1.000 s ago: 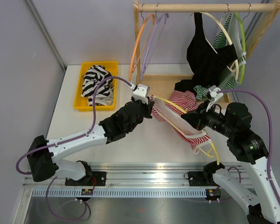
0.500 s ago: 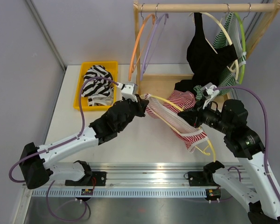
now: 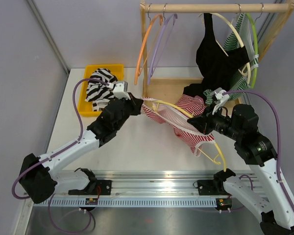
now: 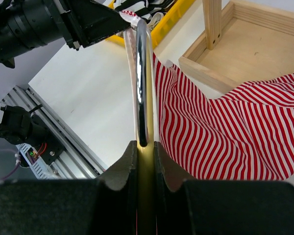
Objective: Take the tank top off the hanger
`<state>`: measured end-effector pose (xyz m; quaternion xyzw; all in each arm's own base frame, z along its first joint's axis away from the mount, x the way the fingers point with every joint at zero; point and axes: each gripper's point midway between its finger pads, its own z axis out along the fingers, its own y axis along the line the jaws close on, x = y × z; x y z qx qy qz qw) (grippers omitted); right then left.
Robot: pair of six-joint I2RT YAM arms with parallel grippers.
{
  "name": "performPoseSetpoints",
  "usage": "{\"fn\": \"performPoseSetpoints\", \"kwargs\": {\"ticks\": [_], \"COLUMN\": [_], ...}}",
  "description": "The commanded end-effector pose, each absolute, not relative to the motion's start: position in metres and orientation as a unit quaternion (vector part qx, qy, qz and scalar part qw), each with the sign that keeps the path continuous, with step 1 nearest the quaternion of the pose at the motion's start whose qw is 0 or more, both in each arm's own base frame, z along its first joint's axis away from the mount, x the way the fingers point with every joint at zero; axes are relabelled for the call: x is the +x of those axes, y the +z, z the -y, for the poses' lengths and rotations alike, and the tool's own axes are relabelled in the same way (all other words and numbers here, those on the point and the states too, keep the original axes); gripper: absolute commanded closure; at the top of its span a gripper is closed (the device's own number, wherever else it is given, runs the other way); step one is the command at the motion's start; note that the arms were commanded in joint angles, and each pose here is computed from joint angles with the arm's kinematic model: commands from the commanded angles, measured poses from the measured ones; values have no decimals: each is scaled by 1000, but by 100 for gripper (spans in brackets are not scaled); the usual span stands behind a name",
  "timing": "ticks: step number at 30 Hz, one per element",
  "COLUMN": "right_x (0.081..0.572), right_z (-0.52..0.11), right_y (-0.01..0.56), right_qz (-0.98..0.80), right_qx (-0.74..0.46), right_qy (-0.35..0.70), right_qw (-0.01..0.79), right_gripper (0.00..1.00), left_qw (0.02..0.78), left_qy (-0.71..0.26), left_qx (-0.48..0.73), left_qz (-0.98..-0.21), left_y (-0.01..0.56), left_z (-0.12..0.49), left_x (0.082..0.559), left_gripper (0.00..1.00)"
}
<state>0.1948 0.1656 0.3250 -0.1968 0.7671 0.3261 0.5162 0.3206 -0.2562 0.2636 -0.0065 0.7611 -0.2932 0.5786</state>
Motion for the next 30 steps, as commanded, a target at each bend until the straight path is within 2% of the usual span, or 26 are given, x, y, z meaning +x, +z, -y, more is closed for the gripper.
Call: {"fn": "performPoseSetpoints", "kwargs": {"ticks": [1,6,11,19,25,30], "right_x": [196,193,192,189,190,192], "right_z": [-162,-163,-163,-161,-156,-148], "right_y": [336,336,338,341,346,352], "right_qz": [-759,-758,-754,-750,-745,-737], "right_qx": [-190,-193,-194,-194,-186,-167], "right_qy": [321,324,326,325,316,303], "right_qw": [534,533,536,542,557,580], "right_gripper": [100,100,100,100,100,100], "left_qw": [609,626,618,568,541,529], "left_qy": [-290,-250,-225,-193,-210,-264], "left_qx": [-40,-60,-57,-48,-46,7], "left_qz": [-738,-736,-751,-799,-813,-806], "left_y": [285,287,281,216,180,176], "left_z": [238,219,228,250,255,284], "left_x": [323,328,352,399,390,355], "left_gripper": [100,100,100,100,100,100]}}
